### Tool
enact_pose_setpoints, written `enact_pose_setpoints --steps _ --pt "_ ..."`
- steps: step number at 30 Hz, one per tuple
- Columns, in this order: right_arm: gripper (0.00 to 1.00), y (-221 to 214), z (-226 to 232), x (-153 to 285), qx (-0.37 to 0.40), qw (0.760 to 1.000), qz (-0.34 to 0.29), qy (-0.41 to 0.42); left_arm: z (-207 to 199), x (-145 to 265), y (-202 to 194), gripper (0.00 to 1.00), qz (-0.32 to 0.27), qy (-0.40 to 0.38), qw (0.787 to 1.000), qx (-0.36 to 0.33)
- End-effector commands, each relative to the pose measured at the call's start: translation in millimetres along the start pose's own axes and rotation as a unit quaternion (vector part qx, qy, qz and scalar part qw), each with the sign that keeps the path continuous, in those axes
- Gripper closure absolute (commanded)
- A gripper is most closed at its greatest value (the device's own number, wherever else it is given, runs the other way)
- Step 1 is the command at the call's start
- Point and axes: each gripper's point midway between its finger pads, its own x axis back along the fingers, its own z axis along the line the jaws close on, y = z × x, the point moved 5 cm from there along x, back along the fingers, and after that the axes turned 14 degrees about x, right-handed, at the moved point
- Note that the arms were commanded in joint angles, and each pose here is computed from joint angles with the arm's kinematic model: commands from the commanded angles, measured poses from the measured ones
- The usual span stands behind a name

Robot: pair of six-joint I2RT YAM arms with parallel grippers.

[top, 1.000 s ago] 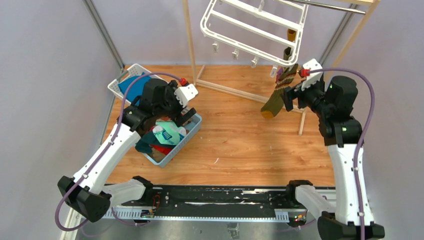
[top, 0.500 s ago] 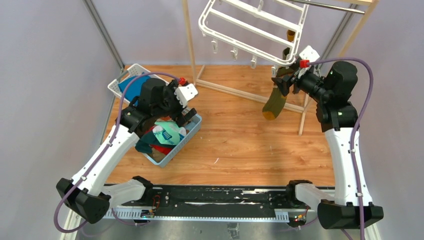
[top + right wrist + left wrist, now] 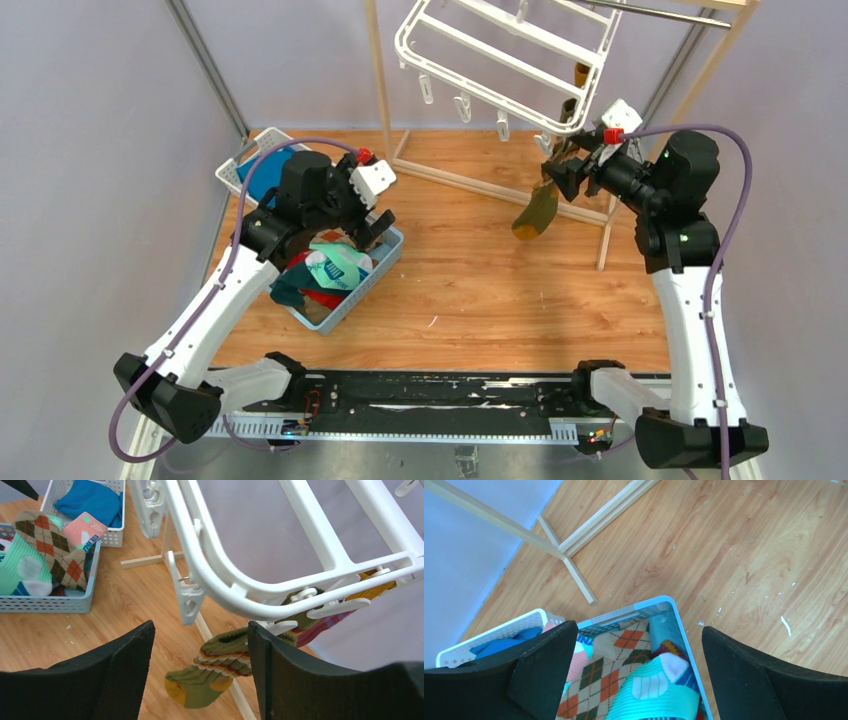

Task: Remove the socks clipped to the hanger
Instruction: Remove the sock from the hanger.

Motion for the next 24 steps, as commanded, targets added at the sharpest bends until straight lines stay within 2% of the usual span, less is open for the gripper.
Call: enact_pose_setpoints --steps 1,3,8,12,19,24 --pt "0.33 9.1 14.1 16.4 -0.011 1.0 -0.002 0.015 1.2 -1.0 12.8 0.0 -0.029 -0.004 1.0 -0.006" --pt "0.31 9.4 14.4 24.4 -0.02 1.0 0.018 -0.002 -0.3 -2.5 12.6 0.0 -0.027 -0.01 1.0 -0.001" --pt "0.18 9.8 -0.6 53.3 -0.015 0.991 0.094 -0.097 -3.3 -4.1 9.1 0.0 -0.025 -0.02 0.999 -0.001" --pt "0.15 3.7 -24.0 52.2 0.012 0.982 0.125 -0.144 -5.1 -3.1 9.4 0.0 -0.028 -0.026 0.999 -0.003" --pt "0.15 9.3 -39.1 11.7 0.014 0.994 0.069 -0.082 -7.8 -1.7 9.6 0.0 -0.033 -0.034 0.999 -0.002" --pt "0.22 14.2 -46.2 -7.1 0.005 0.998 0.036 -0.057 -9.1 0.3 8.1 0.0 -0.034 -0.035 0.999 -0.006"
